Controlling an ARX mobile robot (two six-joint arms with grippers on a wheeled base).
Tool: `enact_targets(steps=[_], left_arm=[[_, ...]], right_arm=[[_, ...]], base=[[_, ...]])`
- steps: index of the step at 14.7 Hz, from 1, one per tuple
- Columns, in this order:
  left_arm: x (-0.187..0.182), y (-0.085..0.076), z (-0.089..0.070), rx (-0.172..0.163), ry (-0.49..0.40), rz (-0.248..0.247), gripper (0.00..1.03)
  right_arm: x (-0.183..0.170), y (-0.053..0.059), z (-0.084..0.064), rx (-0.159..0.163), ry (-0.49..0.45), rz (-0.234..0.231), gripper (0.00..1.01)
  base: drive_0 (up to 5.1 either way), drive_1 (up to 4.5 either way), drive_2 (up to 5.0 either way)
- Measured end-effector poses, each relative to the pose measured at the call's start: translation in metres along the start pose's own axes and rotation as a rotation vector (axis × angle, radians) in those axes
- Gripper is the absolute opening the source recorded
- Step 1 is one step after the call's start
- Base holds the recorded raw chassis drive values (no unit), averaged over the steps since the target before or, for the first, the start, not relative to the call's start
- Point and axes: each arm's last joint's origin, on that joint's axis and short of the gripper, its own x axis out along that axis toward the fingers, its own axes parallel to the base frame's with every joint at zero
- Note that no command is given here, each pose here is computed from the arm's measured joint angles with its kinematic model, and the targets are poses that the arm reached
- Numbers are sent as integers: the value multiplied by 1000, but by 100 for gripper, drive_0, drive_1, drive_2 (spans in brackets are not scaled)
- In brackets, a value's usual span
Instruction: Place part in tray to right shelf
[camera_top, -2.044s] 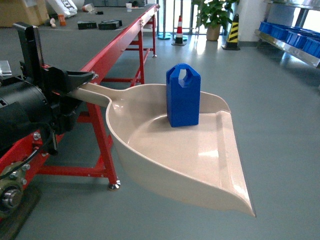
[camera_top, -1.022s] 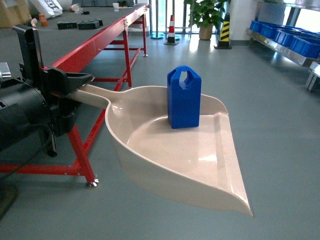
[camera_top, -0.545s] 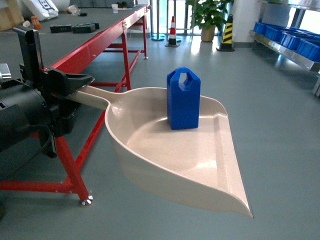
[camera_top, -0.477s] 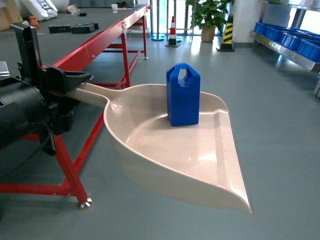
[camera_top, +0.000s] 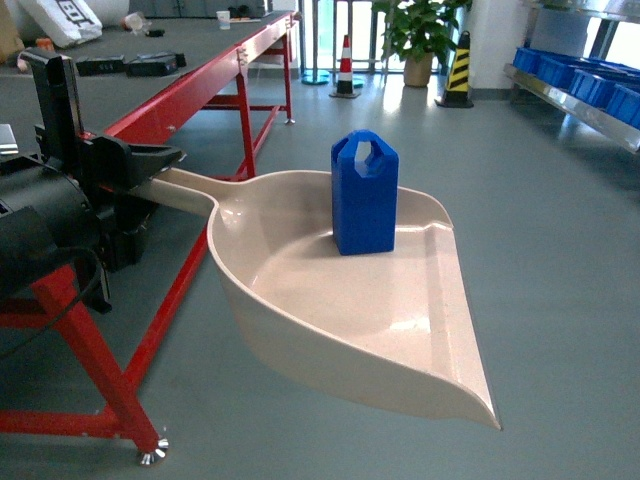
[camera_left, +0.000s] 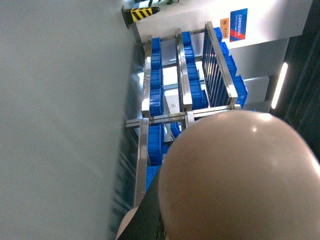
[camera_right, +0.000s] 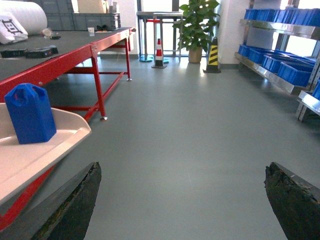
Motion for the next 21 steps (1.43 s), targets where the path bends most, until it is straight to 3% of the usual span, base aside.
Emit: enact_targets(steps=[21], left_arm=[[0,0,0,1,2,-4,15]], right_arm=[[0,0,1,0,-10,0,98]], base=[[2,417,-413]])
